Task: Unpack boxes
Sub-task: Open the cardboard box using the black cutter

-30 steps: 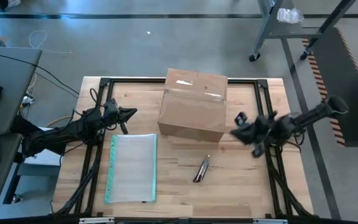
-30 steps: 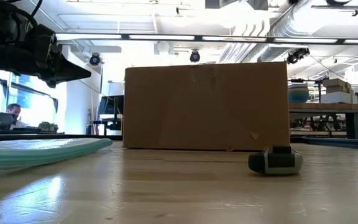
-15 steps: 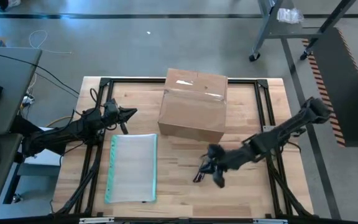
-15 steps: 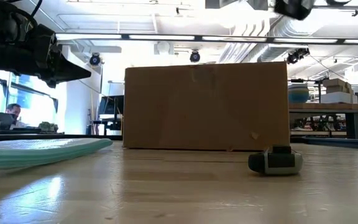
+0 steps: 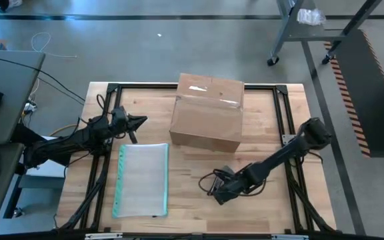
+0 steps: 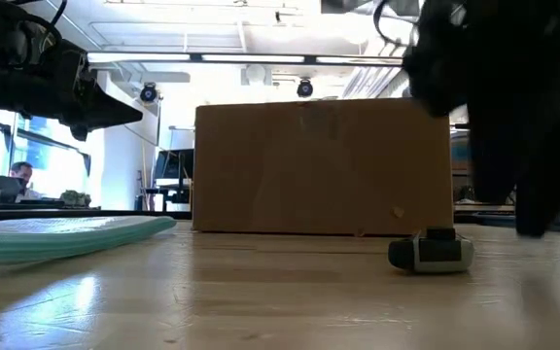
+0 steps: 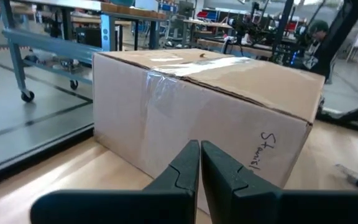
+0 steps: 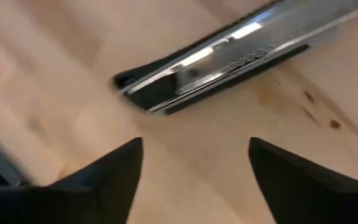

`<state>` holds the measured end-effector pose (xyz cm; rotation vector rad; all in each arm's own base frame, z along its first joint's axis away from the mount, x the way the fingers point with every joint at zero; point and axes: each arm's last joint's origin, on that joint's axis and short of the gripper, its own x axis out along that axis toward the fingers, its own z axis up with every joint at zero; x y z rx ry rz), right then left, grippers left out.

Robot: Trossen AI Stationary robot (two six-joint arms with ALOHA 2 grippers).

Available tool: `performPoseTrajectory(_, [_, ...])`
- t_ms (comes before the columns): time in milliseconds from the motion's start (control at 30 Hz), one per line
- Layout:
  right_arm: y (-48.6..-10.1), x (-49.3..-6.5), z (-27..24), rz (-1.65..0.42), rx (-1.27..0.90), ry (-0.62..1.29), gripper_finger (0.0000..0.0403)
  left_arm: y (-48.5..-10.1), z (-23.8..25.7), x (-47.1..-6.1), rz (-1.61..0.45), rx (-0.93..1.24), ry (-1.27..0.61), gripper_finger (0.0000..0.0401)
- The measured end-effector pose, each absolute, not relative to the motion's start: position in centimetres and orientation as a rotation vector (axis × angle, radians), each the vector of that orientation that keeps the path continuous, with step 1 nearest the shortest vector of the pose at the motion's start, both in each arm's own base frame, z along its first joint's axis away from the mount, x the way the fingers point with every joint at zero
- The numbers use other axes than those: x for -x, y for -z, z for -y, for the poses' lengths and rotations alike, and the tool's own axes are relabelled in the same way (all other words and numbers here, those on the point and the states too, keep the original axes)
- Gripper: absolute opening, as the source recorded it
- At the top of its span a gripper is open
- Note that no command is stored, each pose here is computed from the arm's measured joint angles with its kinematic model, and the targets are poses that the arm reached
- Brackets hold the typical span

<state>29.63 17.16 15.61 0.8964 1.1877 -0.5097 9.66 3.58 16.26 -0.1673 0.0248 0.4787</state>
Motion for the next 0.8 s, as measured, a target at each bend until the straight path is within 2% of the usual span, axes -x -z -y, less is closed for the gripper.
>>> performPoseTrajectory(133, [-15.1,-30.2,-16.4,-1.113,-0.961,0.628,0.0325,-16.3,-3.6,-9.7,-0.011,0.226,-0.48,0.0])
performPoseTrajectory(333, [-14.8,-31.0,-13.7,-1.044,-1.041,0.808,0.033,-16.3,-3.6,-9.7,0.017,0.339,-0.481,0.0])
performPoseTrajectory(600, [-13.6,-31.9,-11.8,-1.181,-0.996,0.776,0.0328,-16.3,-3.6,-9.7,0.045,0.456,-0.48,0.0])
performPoseTrajectory(800, [-13.5,-31.4,-11.6,-1.257,-0.904,0.785,0.0294,-16.3,-3.6,-9.7,0.056,0.5,-0.478,0.0])
